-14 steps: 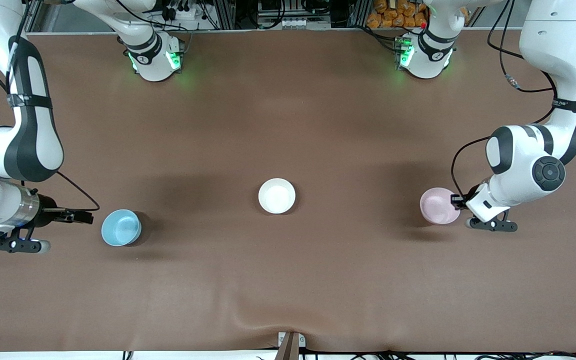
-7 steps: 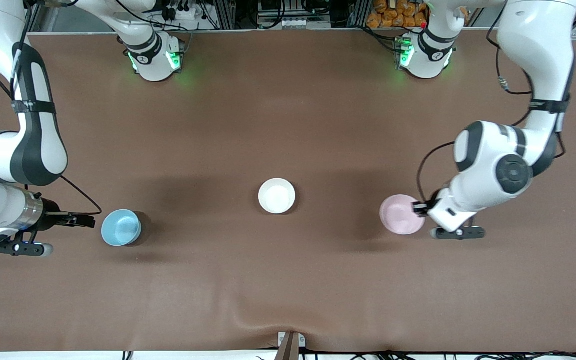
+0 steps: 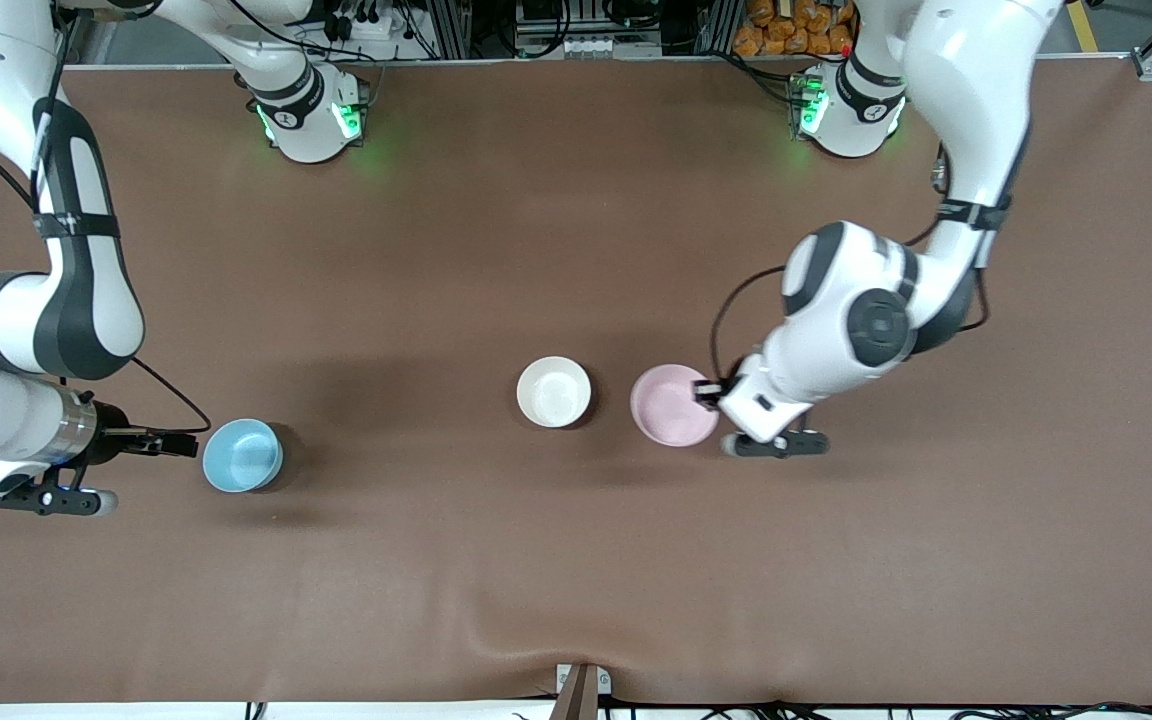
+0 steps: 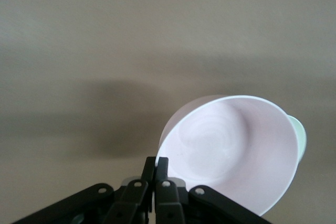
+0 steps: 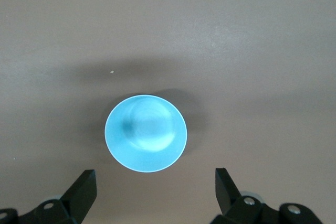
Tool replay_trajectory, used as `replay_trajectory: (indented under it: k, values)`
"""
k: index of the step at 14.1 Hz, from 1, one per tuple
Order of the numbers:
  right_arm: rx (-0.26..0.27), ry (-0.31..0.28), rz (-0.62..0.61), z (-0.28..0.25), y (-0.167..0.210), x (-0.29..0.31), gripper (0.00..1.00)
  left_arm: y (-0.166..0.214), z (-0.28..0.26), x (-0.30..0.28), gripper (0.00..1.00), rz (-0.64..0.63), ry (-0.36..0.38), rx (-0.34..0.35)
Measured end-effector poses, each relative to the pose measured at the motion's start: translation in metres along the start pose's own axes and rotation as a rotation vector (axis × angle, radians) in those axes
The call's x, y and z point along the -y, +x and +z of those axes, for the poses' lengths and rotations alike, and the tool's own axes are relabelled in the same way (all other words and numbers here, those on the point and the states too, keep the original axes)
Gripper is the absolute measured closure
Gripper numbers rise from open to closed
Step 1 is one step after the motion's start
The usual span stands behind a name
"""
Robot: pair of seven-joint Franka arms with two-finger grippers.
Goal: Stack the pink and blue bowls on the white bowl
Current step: 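Grip the pink bowl rim and slide it toward the white bowl, then set the pink bowl down while the right gripper grips the blue bowl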
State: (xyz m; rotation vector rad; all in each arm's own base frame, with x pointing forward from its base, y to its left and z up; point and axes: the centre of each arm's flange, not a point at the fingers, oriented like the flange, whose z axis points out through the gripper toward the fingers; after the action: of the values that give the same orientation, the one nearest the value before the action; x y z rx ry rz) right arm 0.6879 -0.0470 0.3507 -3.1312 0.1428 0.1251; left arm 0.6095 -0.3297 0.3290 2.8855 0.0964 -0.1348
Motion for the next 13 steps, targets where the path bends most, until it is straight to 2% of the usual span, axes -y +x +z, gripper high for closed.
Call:
replay_trajectory:
  k: [3, 6, 11, 13]
  values:
    - [0.024, -0.002, -0.003, 0.02, 0.002, 0.002, 0.0, -0.02, 0.04, -0.054, 0.97, -0.049, 0.005, 0.035]
    - [0.007, -0.003, -0.001, 0.033, 0.008, 0.001, 0.0, -0.035, 0.074, -0.095, 0.97, -0.057, 0.005, 0.048]
    - [0.013, -0.007, 0.006, 0.08, 0.016, -0.005, 0.0, -0.033, 0.098, -0.105, 0.97, -0.05, -0.025, 0.01]
    - [-0.008, -0.009, 0.016, 0.095, 0.021, -0.012, 0.0, -0.037, 0.109, -0.111, 0.97, -0.042, -0.027, 0.009]
